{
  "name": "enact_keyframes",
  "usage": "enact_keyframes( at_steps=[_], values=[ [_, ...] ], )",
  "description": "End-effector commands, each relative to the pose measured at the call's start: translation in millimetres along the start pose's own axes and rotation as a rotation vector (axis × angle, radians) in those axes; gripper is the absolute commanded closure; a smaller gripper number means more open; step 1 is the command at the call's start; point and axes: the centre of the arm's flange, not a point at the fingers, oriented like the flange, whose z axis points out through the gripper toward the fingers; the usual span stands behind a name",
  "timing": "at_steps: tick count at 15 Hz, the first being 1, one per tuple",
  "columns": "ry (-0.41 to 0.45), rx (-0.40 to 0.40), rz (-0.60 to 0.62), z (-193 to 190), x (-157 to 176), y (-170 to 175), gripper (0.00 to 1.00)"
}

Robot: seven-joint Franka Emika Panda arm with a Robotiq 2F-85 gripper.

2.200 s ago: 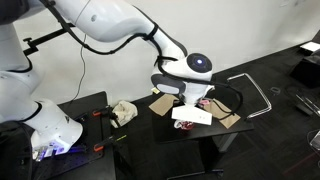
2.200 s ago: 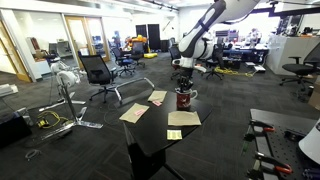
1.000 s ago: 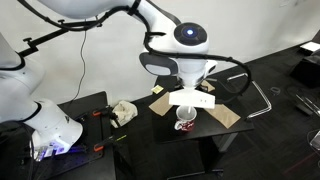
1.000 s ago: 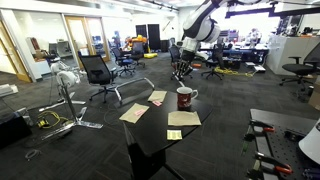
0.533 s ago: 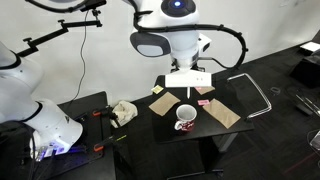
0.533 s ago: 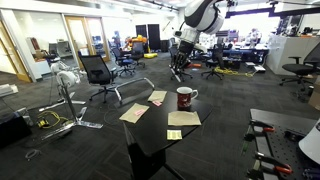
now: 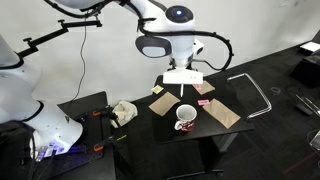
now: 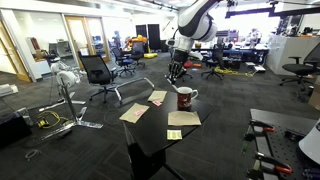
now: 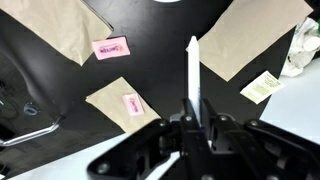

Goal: Put the pen on the table

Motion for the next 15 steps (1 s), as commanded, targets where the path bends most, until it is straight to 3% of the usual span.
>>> enact_keyframes(
  at_steps=[1, 7, 15],
  values=[
    [-0.066, 0.007, 0.047, 36.1, 12.7, 8.8, 0.97],
    [-0.173, 0.014, 0.141, 87.2, 18.8, 16.0, 0.97],
    [-0.263, -0.007, 0.206, 119.6, 20.0, 28.2, 0.97]
  ],
)
